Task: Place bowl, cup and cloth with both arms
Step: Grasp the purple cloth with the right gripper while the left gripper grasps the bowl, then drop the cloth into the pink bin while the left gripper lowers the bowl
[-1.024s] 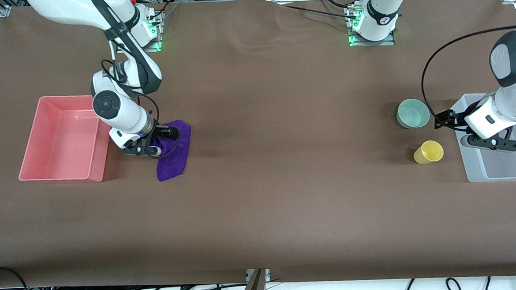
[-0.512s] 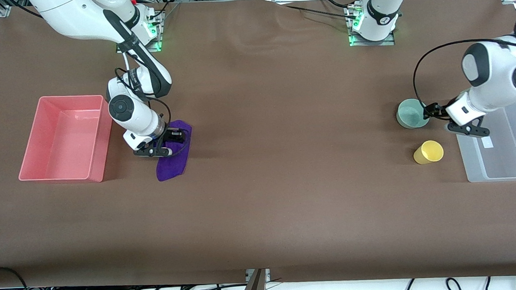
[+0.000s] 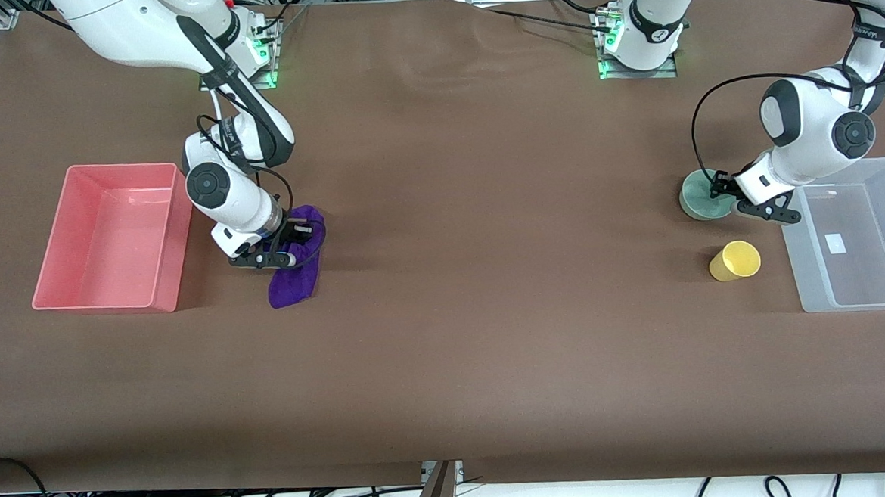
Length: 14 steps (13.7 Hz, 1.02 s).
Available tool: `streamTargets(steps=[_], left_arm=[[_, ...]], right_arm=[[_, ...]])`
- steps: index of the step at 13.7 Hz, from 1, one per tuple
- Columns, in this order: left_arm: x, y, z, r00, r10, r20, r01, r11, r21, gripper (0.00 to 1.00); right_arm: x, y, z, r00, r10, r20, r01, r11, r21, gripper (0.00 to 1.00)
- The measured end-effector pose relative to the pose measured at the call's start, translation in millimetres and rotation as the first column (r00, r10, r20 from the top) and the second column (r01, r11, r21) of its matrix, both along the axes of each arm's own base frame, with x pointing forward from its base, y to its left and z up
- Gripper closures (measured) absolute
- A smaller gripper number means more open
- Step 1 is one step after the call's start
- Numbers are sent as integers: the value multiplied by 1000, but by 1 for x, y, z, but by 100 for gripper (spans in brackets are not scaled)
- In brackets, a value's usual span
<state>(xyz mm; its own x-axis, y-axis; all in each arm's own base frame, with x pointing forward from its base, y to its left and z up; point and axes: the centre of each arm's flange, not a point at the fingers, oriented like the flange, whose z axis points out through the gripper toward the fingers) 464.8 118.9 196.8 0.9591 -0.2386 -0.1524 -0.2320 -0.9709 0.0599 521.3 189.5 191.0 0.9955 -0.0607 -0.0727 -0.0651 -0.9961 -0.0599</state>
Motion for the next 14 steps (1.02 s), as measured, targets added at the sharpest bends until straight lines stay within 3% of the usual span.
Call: streamTargets(steps=[3, 4, 7, 9, 12, 14], left_arm=[[1, 0, 0, 1000, -5, 3, 5, 1000, 0, 91], [3, 0, 2, 1000, -21, 7, 21, 1000, -2, 97], [16, 10, 20, 998, -64, 26, 64, 998, -3, 97], [33, 34, 48, 998, -70, 5, 70, 997, -13, 97], [63, 76, 120, 994, -99, -52, 96, 994, -47, 97], [73, 104, 162, 991, -121, -57, 118, 991, -59, 97]], right_arm=[[18, 0, 39, 997, 45, -55, -46, 999, -28, 90], [30, -3, 65, 994, 70, -81, -73, 997, -40, 90], [64, -36, 154, 979, 130, -158, -142, 988, -64, 90], [76, -77, 199, 959, 172, -226, -191, 980, -62, 90], [83, -151, 221, 933, 226, -282, -245, 969, -34, 90], [82, -203, 216, 917, 254, -307, -270, 963, -10, 90]])
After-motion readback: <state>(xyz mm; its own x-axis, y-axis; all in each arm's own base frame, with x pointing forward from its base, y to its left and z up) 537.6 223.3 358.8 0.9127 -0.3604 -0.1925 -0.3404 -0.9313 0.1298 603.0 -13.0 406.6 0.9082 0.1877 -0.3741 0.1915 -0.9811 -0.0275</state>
